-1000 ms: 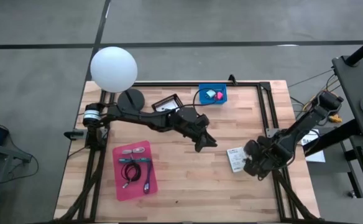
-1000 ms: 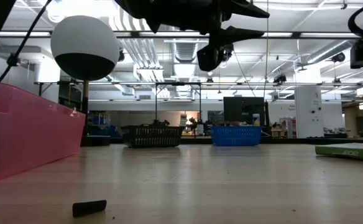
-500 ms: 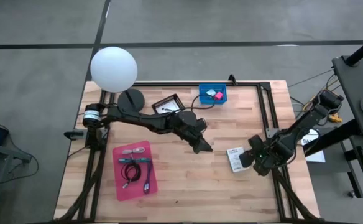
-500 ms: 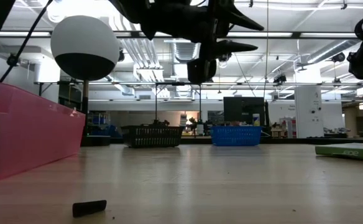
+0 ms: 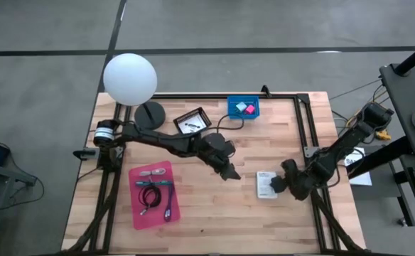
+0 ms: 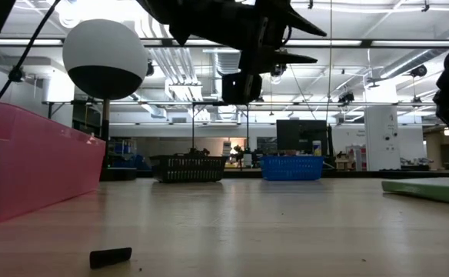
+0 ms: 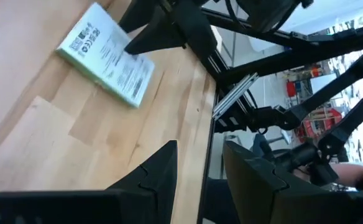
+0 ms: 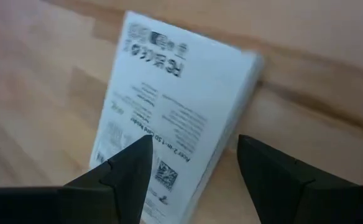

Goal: Pick and place items into bin
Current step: Put the card reader box into the black bin

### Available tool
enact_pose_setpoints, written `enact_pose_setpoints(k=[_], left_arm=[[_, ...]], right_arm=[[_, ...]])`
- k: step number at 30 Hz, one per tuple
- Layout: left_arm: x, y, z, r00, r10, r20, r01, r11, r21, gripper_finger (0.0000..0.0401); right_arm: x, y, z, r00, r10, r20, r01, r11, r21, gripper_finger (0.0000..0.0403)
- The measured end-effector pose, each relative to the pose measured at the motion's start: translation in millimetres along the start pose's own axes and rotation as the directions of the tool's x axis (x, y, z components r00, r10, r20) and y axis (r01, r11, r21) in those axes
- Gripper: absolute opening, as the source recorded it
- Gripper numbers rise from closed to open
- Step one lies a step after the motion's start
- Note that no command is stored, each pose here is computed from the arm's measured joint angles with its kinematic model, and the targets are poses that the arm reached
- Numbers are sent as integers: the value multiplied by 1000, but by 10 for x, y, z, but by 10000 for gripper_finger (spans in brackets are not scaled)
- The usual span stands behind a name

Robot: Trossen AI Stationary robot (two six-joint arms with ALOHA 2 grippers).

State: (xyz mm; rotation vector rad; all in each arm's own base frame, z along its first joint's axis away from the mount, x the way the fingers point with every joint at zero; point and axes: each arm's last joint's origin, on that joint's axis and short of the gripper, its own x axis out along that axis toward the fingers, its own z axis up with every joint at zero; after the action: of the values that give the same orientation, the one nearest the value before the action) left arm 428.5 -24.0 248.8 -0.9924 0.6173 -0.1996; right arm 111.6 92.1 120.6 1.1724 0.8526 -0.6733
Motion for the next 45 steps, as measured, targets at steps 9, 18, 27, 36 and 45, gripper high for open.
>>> enact_pose_setpoints(k=[9, 18, 27, 36, 45], left_arm=[[77, 259, -205, 995, 84, -62, -94, 977, -191, 116], [353, 585, -304, 991, 106, -81, -130, 910, -395, 116], [558, 717, -290, 1000, 31, 5, -25, 881, -473, 116], [585, 719, -356, 988, 141, 67, -88, 856, -510, 116], [630, 655, -465, 990, 137, 36, -100, 859, -503, 116]], right_arm=[[74, -15, -15, 993, 120, -9, -119, 991, 63, 224], [116, -7, 15, 981, 190, 40, -192, 981, 34, 224], [132, 58, 48, 963, 263, 57, -267, 961, 67, 224], [147, 117, 132, 946, 293, 135, -303, 951, 63, 224], [144, 105, 59, 964, 259, -55, -260, 965, -22, 224]])
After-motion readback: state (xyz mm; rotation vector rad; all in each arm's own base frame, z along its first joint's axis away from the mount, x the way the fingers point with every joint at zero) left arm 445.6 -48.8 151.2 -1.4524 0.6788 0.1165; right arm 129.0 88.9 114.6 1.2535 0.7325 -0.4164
